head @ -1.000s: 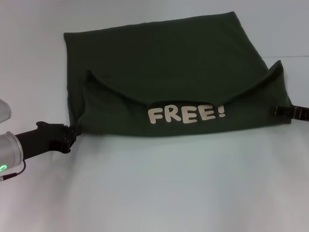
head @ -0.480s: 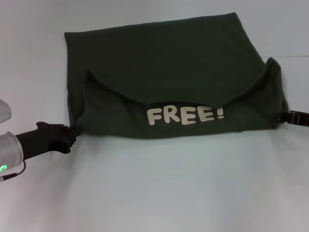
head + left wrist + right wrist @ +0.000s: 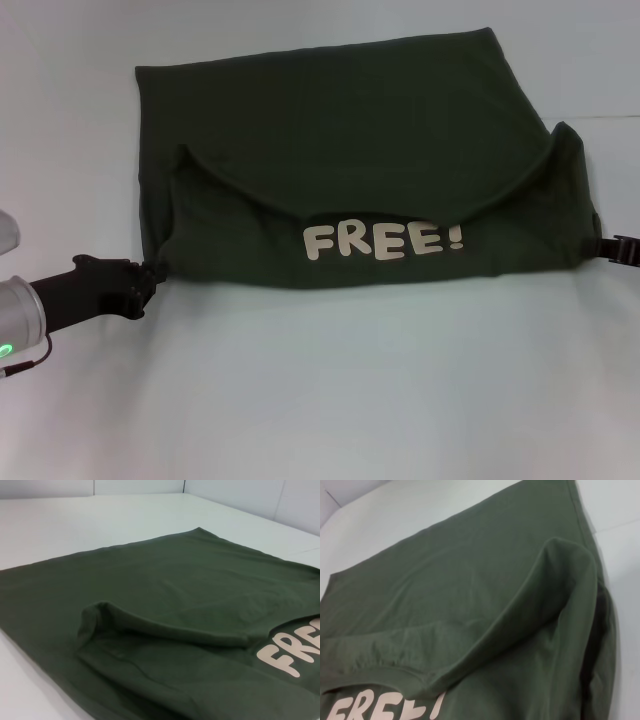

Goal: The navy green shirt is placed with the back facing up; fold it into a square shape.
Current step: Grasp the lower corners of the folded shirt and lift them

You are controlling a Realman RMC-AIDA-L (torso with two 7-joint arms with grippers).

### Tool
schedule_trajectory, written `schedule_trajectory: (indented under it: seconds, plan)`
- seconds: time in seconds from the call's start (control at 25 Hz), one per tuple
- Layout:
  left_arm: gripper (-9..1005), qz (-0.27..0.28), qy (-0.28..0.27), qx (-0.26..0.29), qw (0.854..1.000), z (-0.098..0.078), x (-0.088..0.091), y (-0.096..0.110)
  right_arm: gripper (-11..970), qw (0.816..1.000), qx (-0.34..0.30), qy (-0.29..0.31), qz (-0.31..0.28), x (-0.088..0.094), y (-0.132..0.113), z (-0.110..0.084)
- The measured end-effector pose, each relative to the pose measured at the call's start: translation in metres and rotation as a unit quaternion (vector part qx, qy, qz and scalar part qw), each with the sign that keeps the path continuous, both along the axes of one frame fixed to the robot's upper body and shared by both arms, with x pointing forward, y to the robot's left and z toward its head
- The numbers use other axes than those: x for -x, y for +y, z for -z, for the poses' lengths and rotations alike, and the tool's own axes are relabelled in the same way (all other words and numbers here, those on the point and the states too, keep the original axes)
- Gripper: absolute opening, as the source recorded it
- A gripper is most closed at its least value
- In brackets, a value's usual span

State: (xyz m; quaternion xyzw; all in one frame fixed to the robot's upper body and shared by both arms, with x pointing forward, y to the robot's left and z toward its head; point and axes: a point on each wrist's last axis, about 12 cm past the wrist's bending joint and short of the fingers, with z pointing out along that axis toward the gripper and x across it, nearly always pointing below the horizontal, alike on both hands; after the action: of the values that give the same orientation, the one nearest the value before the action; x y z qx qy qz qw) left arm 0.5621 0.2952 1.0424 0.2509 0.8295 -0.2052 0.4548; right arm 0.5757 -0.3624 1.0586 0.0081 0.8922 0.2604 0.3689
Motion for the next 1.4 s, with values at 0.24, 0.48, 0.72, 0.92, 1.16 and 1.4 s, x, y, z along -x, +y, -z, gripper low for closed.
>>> schedule_trajectory:
  seconds: [0.24,0.48,0.72,0.92,1.16,1.4]
  plan:
    - [34,-0.009,0.015,0.023,1.0,0.0,0.005,0.003,24,1.0,-0.018,-0.014,-0.01,0.016,-0.007,0.003]
    - [34,-0.03,0.035,0.063,0.997,0.0,0.021,0.017,25,0.999,-0.021,-0.04,-0.02,0.046,-0.017,0.014]
    - [34,-0.024,0.044,0.123,0.991,-0.001,0.044,0.025,25,0.995,-0.034,-0.065,-0.061,0.074,-0.02,0.018]
    - [34,-0.018,0.055,0.158,0.986,0.0,0.065,0.032,24,0.993,-0.054,-0.081,-0.067,0.102,-0.025,0.022]
    - [33,0.012,0.087,0.178,0.98,-0.002,0.093,0.039,24,0.99,-0.074,-0.089,-0.079,0.137,-0.033,0.024]
    - [33,0.044,0.123,0.192,0.973,-0.002,0.121,0.044,24,0.989,-0.08,-0.087,-0.088,0.171,-0.04,0.025]
